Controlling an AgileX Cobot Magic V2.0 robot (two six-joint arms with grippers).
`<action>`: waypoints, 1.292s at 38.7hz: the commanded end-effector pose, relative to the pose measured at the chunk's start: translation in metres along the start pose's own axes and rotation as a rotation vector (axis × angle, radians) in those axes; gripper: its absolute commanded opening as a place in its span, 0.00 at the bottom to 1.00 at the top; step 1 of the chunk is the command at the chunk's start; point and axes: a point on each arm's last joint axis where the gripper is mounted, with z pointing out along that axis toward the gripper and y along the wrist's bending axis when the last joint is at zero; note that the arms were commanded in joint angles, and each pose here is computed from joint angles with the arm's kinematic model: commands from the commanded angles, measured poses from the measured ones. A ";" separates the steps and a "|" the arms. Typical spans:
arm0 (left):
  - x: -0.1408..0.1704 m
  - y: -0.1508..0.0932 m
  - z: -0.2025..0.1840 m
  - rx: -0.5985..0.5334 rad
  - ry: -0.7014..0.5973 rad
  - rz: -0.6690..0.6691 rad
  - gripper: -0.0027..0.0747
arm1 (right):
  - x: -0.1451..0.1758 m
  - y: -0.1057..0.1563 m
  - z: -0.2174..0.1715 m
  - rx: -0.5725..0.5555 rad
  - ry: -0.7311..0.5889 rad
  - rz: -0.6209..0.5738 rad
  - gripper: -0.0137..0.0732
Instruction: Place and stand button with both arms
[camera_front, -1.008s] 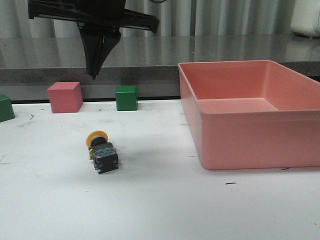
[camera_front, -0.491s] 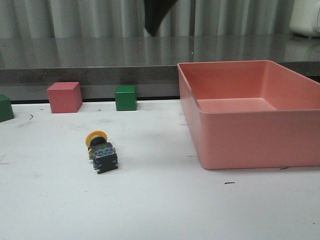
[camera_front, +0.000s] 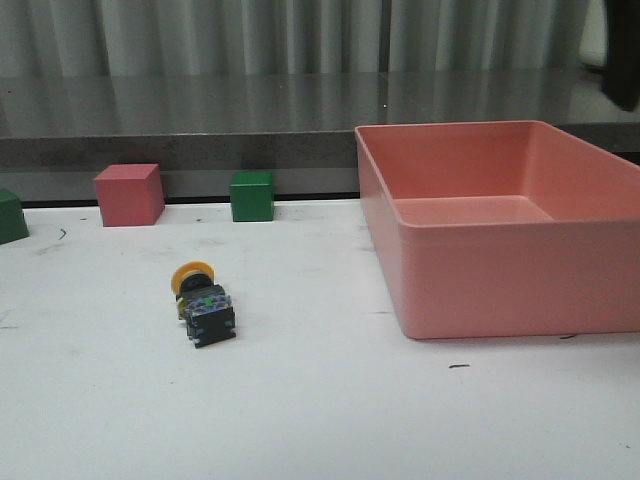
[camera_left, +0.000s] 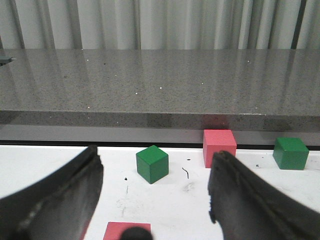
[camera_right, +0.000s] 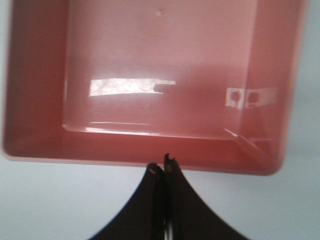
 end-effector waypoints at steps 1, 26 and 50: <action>-0.018 -0.001 0.000 0.013 -0.099 0.002 0.60 | 0.015 -0.020 -0.024 0.008 -0.178 0.024 0.08; -0.018 -0.001 0.000 0.013 -0.099 0.002 0.60 | 0.167 -0.042 -0.058 -0.032 -1.044 -0.108 0.08; -0.020 -0.001 0.000 0.020 -0.119 -0.077 0.60 | 0.203 -0.046 -0.072 -0.044 -1.182 -0.106 0.08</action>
